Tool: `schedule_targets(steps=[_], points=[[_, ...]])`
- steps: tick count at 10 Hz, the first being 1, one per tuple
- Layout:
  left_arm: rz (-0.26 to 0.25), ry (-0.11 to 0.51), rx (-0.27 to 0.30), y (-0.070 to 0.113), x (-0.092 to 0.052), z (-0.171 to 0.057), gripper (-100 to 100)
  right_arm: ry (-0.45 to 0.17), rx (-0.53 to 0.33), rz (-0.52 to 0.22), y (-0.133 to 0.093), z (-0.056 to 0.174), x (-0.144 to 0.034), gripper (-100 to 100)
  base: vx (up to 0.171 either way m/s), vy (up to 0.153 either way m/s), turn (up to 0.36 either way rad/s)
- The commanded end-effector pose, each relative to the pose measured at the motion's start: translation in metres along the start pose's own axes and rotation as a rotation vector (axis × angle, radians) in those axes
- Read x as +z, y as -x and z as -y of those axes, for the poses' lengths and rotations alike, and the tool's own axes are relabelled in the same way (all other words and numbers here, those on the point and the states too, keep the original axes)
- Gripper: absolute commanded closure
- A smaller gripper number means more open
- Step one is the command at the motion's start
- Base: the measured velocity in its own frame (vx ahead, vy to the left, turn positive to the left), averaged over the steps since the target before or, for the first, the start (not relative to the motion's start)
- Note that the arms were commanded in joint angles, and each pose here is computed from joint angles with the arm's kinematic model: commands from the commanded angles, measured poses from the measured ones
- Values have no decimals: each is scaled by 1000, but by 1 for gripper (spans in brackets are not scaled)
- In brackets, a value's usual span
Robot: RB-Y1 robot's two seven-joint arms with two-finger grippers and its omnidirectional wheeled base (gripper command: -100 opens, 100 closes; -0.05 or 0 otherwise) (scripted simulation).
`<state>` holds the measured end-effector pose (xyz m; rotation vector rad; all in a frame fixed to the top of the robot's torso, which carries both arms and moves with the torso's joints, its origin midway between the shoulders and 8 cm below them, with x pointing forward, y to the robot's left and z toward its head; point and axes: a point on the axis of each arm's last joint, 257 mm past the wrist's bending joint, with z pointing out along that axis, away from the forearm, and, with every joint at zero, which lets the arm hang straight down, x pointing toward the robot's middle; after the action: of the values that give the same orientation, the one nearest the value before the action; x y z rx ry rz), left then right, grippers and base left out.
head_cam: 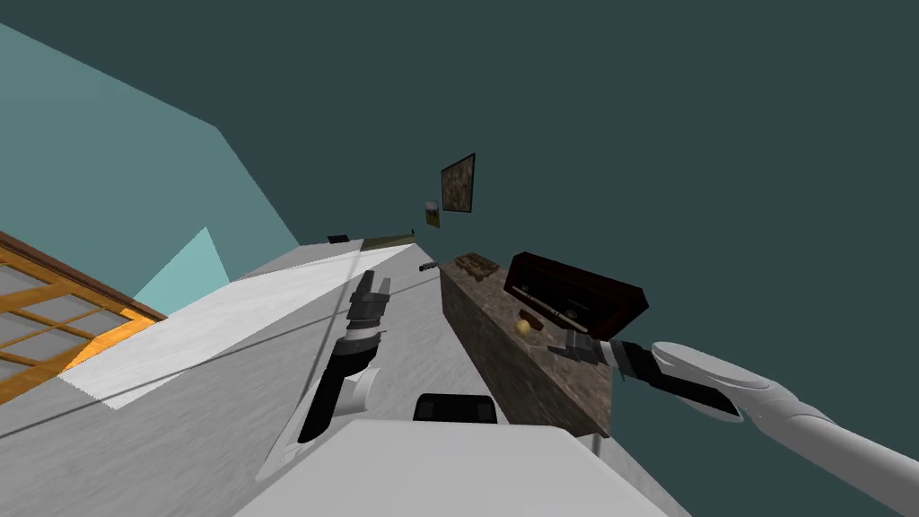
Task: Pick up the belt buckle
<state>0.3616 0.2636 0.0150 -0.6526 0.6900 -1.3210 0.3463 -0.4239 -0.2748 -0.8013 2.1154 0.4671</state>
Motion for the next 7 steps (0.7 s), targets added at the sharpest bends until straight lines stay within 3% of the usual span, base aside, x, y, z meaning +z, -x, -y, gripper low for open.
schedule_targets(steps=[1,4,5,7], points=[[0,0,0,0,0,0,0,-25,-28,-96,-25,14,-19,-100,9,33,246],[0,0,0,0,0,0,0,-65,-63,-268,-68,38,-61,-100,17,49,259],[0,0,0,0,0,0,0,-66,-65,-270,-67,39,-61,-100,20,44,72],[0,0,0,0,0,0,0,-86,-77,-367,-91,49,-88,-100,25,52,209]])
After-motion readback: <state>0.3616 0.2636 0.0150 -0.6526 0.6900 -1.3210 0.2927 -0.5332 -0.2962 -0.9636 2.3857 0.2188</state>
